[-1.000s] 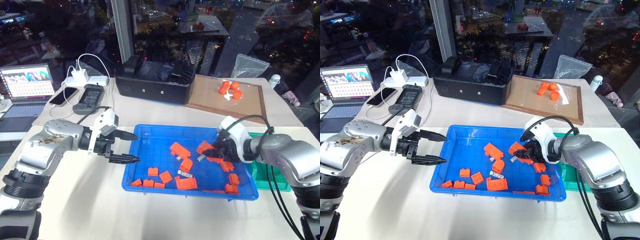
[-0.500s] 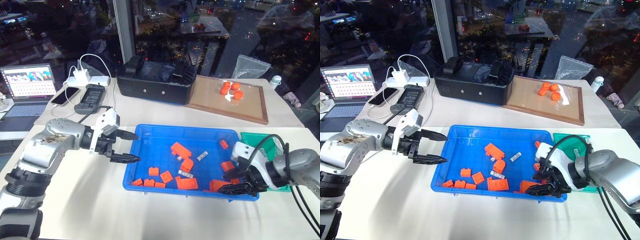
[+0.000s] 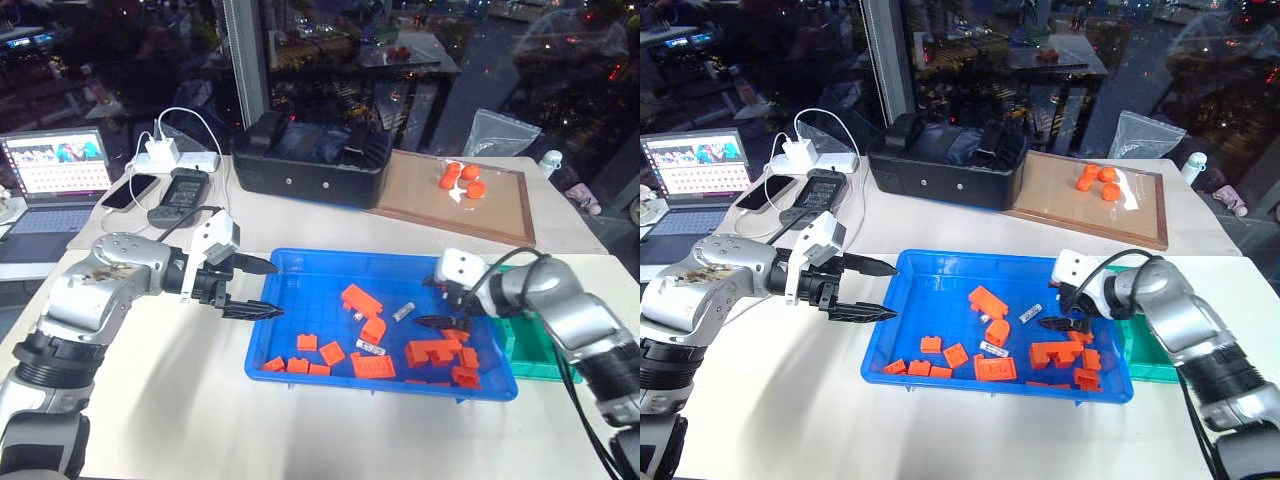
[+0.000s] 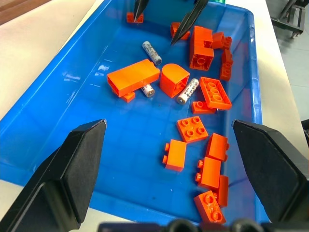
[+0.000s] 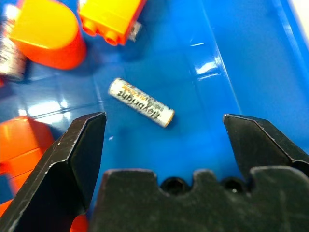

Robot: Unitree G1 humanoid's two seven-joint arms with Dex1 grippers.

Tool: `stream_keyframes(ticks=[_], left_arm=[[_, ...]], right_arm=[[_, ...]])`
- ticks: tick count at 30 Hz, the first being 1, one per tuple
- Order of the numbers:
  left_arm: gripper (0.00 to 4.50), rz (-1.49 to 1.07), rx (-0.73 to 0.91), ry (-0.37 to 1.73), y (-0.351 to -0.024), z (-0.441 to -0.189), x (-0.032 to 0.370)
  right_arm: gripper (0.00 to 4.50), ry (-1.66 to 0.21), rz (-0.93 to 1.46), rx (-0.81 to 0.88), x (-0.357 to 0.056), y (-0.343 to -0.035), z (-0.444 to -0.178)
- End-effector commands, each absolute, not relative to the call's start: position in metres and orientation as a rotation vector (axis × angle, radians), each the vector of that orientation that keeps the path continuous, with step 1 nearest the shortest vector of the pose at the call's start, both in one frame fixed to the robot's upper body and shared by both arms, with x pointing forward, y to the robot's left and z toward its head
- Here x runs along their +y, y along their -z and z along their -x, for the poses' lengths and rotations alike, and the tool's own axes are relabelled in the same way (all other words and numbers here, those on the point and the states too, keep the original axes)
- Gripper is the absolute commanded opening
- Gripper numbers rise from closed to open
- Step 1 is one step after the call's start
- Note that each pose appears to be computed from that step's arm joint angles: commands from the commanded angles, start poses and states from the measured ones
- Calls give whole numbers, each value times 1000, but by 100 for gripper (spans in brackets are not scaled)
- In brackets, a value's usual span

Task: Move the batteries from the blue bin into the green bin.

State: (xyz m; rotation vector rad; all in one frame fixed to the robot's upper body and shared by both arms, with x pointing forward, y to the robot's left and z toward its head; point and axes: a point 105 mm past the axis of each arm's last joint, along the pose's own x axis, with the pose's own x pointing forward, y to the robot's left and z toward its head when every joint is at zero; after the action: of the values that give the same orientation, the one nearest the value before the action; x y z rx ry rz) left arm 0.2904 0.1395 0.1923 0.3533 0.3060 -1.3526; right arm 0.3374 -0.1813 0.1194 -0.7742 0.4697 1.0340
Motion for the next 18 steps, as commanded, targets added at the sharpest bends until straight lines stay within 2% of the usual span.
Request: stream_keyframes(ticks=[1, 6, 9, 13, 18], left_arm=[[450, -374, 260, 1334, -204, -286, 143], [450, -372, 259, 1326, -204, -285, 143], [450, -371, 256, 1322, -204, -286, 143], [450, -369, 254, 1323, -205, -286, 142], [450, -340, 267, 1342, -203, -285, 141]], right_arm=[[446, -1070, 835, 438, -173, -126, -343], [446, -1107, 821, 476, -165, -122, -341], [375, -1101, 783, 510, -164, -119, -341], [243, -1116, 743, 586, -168, -113, -332], [72, -1096, 687, 565, -168, -125, -328]])
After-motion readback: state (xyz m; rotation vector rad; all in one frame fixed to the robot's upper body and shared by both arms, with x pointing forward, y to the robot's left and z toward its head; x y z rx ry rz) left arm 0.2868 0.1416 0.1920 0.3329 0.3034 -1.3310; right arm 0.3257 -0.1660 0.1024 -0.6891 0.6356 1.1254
